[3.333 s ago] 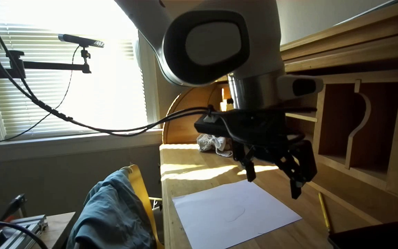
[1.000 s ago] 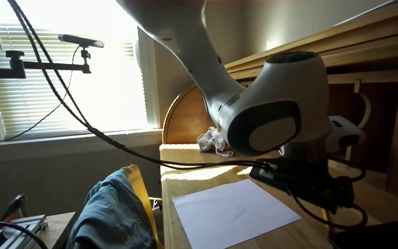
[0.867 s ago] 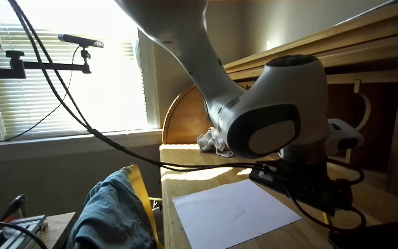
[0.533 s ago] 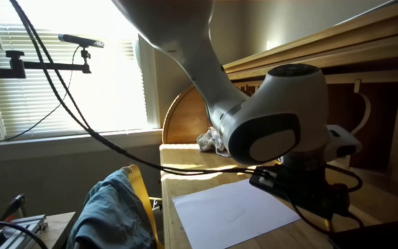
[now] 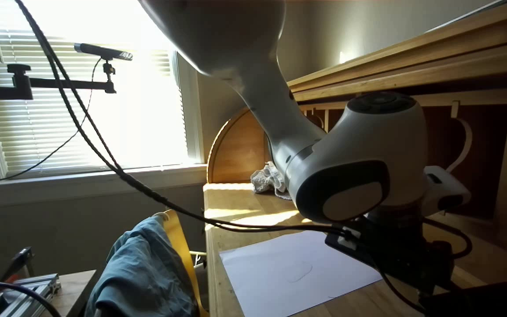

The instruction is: Move the pencil forward

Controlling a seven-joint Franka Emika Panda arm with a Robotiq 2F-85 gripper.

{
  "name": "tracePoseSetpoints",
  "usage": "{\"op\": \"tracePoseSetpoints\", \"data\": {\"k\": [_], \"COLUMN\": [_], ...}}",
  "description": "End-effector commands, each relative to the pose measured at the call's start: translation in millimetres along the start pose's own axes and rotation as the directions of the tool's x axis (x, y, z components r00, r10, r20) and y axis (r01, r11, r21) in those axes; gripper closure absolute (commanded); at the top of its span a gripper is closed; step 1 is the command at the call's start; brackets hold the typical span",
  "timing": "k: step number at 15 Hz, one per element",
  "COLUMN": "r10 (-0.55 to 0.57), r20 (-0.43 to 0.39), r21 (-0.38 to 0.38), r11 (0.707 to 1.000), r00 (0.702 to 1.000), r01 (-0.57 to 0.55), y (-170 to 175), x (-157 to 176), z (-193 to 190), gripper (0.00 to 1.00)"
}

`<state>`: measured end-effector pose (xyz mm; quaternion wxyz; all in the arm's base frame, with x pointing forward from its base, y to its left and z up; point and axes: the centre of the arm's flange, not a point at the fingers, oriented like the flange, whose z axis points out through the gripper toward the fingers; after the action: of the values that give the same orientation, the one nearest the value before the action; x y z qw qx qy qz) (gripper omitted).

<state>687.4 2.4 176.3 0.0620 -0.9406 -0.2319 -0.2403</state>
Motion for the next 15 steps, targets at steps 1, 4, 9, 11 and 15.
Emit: {"op": "tracePoseSetpoints", "data": {"k": [1, 4, 9, 11, 15], "r10": [-0.013, -0.019, -0.027, -0.012, 0.003], "r20": [-0.036, -0.035, -0.021, -0.016, -0.006], "r21": [0.016, 0.024, 0.029, 0.036, 0.041], "r11": [1.0, 1.0, 0.999, 0.999, 0.999], "r00": [0.999, 0.999, 0.999, 1.0, 1.0], "r01": [0.014, 0.019, 0.028, 0.013, -0.003], "y": [7.7, 7.3, 8.3, 8.7, 9.8], "x": [2.8, 3.7, 4.4, 4.7, 4.5], "z": [8.1, 11.3, 14.7, 15.5, 17.9], "gripper": [0.0, 0.0, 0.0, 0.0, 0.0]}}
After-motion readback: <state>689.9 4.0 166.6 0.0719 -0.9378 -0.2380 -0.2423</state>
